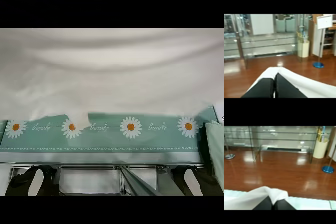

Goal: Fold the shirts.

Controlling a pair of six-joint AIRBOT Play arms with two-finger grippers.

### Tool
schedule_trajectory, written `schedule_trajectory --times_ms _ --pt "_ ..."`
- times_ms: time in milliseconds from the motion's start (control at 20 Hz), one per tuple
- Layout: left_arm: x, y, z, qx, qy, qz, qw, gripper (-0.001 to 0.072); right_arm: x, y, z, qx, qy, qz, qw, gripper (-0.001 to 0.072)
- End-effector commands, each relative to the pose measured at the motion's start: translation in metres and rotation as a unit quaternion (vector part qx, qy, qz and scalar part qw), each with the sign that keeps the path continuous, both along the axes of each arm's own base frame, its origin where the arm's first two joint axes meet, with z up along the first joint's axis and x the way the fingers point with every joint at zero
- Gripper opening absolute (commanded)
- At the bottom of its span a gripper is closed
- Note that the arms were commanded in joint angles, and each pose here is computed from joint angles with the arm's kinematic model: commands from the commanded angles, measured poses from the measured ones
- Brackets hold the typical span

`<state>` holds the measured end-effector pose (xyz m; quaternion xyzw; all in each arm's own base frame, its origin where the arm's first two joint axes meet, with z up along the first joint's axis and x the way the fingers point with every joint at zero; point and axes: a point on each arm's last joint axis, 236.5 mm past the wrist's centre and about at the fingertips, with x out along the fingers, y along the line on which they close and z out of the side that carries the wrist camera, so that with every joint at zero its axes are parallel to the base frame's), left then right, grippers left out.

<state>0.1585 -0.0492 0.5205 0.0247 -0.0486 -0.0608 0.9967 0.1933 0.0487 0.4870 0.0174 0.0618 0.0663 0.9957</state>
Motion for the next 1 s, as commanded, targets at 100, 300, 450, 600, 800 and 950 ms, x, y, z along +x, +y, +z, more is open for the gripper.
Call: schedule_trajectory --times_ms 100,300,450,600,800,950 --pt "-0.063 0.053 -0.021 -0.015 0.021 0.082 0.996 0.0025 -0.060 -0.002 -0.013 0.000 0.010 -0.061 0.998 0.0027" --pt "-0.039 0.056 -0.047 -0.040 0.077 0.084 0.993 0.0026 -0.046 -0.008 -0.050 0.019 0.081 -0.059 0.995 0.0027" --pt "0.008 0.047 -0.104 -0.059 0.177 0.068 0.980 0.0026 -0.011 -0.010 -0.111 0.054 0.176 -0.027 0.982 0.0027" --pt "0.066 0.020 -0.197 -0.077 0.309 0.016 0.948 0.0026 0.030 -0.016 -0.188 0.096 0.263 0.000 0.960 0.0027" --pt "0.157 0.017 -0.318 -0.109 0.401 0.016 0.909 0.0026 0.097 -0.035 -0.304 0.162 0.342 0.010 0.925 0.0027" --pt "0.237 0.019 -0.388 -0.140 0.436 0.027 0.888 0.0026 0.156 -0.049 -0.370 0.211 0.378 0.022 0.901 0.0027"
